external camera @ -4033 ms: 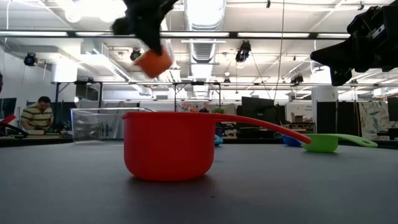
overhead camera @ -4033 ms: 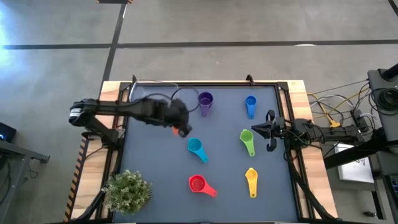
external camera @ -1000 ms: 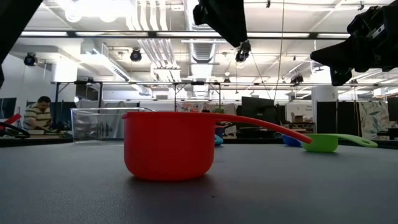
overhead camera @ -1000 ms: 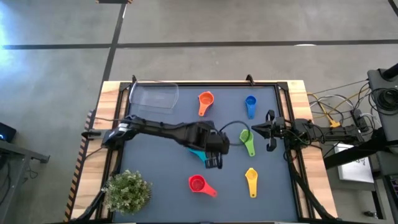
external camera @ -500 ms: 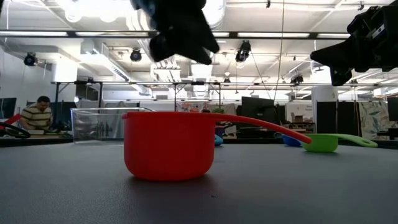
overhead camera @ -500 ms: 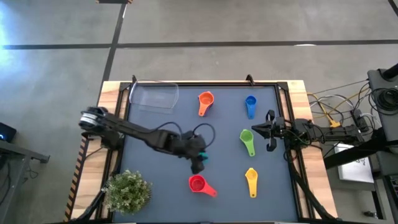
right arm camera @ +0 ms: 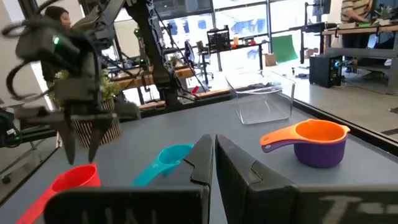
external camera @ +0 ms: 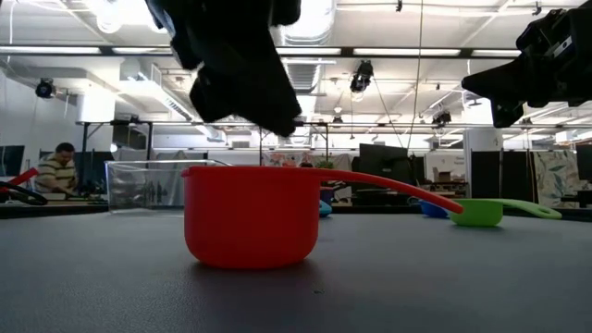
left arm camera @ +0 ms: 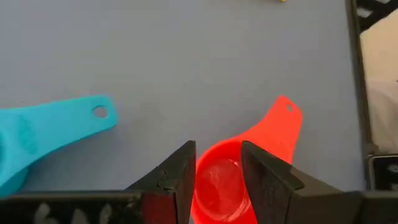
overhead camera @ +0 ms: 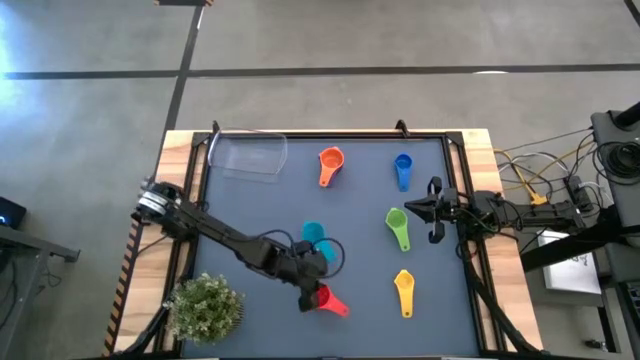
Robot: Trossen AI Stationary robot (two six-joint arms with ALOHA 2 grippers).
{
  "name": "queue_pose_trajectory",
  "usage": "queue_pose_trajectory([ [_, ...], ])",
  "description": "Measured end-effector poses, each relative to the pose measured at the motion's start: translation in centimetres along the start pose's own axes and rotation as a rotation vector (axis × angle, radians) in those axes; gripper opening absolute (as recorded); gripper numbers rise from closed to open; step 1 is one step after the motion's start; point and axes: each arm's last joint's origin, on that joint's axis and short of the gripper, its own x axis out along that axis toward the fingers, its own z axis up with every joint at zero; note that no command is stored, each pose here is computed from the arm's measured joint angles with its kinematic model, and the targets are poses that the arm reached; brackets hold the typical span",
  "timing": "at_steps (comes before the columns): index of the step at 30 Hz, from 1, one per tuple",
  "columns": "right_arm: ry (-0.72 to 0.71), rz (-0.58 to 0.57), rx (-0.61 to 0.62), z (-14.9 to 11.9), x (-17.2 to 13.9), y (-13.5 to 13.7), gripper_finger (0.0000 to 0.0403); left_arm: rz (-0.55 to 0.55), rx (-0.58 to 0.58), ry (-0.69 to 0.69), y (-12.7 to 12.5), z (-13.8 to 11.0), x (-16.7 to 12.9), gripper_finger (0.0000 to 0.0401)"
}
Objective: Nest measuring cups in basket
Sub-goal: Stack the red measuring cup on top of the orange measuring cup
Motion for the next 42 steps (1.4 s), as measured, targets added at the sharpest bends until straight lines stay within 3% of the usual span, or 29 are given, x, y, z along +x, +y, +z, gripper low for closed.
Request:
queue_pose_trajectory([
  [9, 0.007, -0.001, -0.001, -0.1, 0.0, 0.0, 0.0009, 0.054, 0.022, 0.111, -0.2, -0.4, 2.4, 0.0109],
  [25, 0.007, -0.001, -0.001, -0.1, 0.0, 0.0, 0.0009, 0.032, -0.037, 0.176, -0.1, -1.0, 2.4, 0.0104],
  [33, 0.007, -0.001, -0.001, -0.1, 0.0, 0.0, 0.0009, 0.019, -0.02, 0.2, -0.1, -1.3, 2.7, 0.0072],
  [39, 0.007, -0.001, -0.001, -0.1, 0.0, 0.0, 0.0009, 0.025, 0.052, 0.22, 0.0, -1.7, 3.6, 0.0014],
  [42, 0.007, -0.001, -0.001, -0.1, 0.0, 0.0, 0.0009, 0.023, 0.084, 0.222, 0.0, -1.8, 3.7, 0.0005],
])
